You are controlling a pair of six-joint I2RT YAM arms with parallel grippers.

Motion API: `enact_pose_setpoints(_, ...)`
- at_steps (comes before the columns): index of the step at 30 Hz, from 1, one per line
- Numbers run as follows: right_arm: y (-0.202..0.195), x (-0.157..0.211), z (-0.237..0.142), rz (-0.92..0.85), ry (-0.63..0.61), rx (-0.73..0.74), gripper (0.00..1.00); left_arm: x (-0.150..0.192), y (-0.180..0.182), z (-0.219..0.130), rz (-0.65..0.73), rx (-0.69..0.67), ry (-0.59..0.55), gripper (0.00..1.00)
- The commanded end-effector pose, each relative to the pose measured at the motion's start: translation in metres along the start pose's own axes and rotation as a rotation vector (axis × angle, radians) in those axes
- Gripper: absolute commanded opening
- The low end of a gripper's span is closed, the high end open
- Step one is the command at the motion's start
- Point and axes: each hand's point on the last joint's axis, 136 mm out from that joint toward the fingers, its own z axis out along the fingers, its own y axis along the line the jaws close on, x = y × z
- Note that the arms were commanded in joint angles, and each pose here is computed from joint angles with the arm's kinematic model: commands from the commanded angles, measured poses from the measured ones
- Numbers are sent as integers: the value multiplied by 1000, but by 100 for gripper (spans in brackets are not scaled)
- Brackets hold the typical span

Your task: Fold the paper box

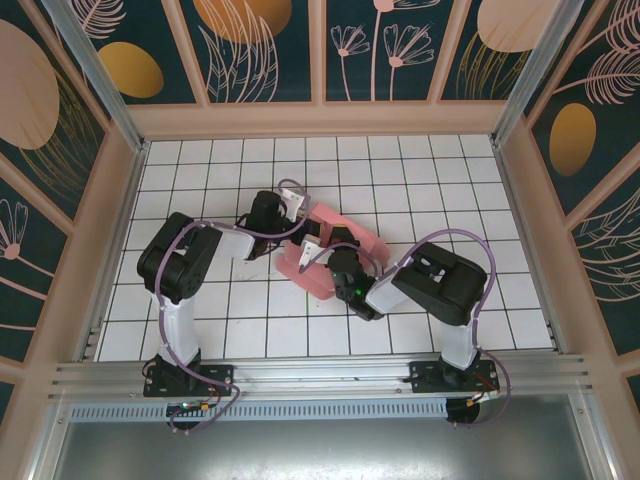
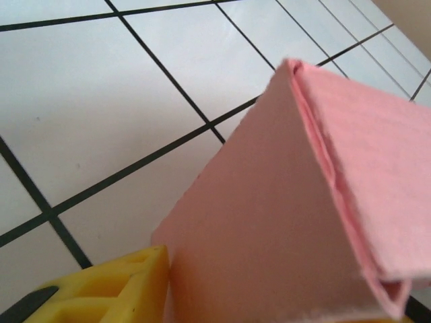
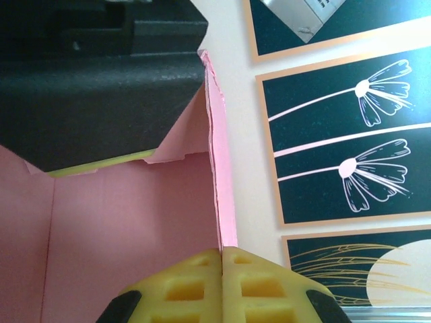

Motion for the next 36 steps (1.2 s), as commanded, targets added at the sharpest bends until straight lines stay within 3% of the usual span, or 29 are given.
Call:
enact_pose_setpoints(1,7,-7,-2,30,-20,-33,0,-23,-5,-10,144,-23,-103,41)
enact_pose_setpoints(5,9,-7,-2,37,-25,-53,0,-27,-8,-12,164,-14,-138,31)
enact_pose_setpoints(15,15,-8,-4,46,-35,-92,0,-29,-20,-16,251,23,-220,31)
enact_pose_setpoints(21,15,-8,-4,49,-35,-98,0,-29,-17,-9,237,28,-220,29)
enact_pose_setpoints(30,18,-8,-4,51,-30,-110,0,-24,-18,-4,229,30,-208,16)
enact_pose_setpoints(36,19,-8,-4,54,-28,-111,0,-22,-15,5,217,-12,-180,15)
